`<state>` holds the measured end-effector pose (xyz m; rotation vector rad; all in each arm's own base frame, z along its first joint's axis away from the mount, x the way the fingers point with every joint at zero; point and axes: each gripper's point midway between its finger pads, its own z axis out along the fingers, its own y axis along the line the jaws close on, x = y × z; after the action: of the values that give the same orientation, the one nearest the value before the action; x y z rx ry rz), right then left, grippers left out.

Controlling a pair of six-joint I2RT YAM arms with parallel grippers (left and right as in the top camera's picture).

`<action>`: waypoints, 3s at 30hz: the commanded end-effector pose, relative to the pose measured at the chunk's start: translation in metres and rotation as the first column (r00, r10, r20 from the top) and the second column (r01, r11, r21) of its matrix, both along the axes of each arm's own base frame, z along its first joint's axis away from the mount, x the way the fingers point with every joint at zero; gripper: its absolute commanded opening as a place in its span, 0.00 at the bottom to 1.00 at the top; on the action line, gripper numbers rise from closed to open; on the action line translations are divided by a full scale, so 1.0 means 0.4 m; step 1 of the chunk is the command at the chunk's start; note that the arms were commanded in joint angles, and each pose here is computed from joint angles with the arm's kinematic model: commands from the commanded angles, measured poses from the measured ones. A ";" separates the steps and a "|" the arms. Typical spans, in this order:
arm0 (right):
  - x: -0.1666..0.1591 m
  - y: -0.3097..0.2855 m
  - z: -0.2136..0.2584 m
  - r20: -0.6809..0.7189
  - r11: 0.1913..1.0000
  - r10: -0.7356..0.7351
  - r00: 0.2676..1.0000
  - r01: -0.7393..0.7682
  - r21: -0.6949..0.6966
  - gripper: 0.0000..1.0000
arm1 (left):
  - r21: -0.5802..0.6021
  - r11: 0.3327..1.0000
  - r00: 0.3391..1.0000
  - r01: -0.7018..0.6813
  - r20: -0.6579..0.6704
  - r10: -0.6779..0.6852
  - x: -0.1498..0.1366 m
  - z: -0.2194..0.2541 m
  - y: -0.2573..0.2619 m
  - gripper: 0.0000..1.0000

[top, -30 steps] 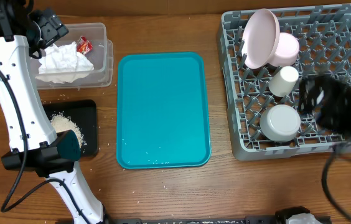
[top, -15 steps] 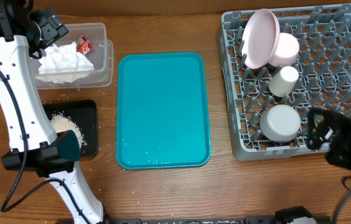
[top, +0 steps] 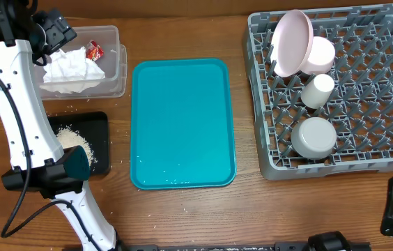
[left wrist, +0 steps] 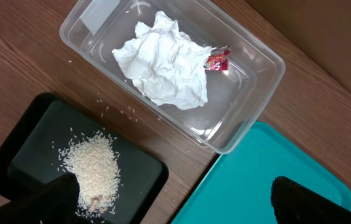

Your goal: Sort waste into correct bins and load items into the dishwasher

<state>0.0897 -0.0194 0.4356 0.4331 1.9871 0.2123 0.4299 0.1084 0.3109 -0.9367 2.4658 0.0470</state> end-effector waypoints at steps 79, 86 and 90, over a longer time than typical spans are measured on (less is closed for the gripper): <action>0.391 0.060 -0.662 0.410 0.979 0.160 0.898 -0.093 -0.179 1.00 | 0.009 1.000 1.000 0.015 -0.002 -0.015 -0.003 0.004 -0.002 1.00; 0.391 0.059 -0.661 0.410 0.980 0.159 0.898 -0.091 -0.178 1.00 | 0.009 1.000 1.000 0.015 -0.002 -0.014 -0.003 0.004 -0.002 1.00; 0.391 0.059 -0.661 0.412 0.980 0.159 0.897 -0.092 -0.178 1.00 | 0.009 1.000 1.000 0.015 -0.002 -0.014 -0.003 0.004 -0.002 1.00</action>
<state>0.2463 0.0060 0.1724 0.1422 1.5930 0.2237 0.4298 0.1083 0.3109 -0.9367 2.4663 0.0466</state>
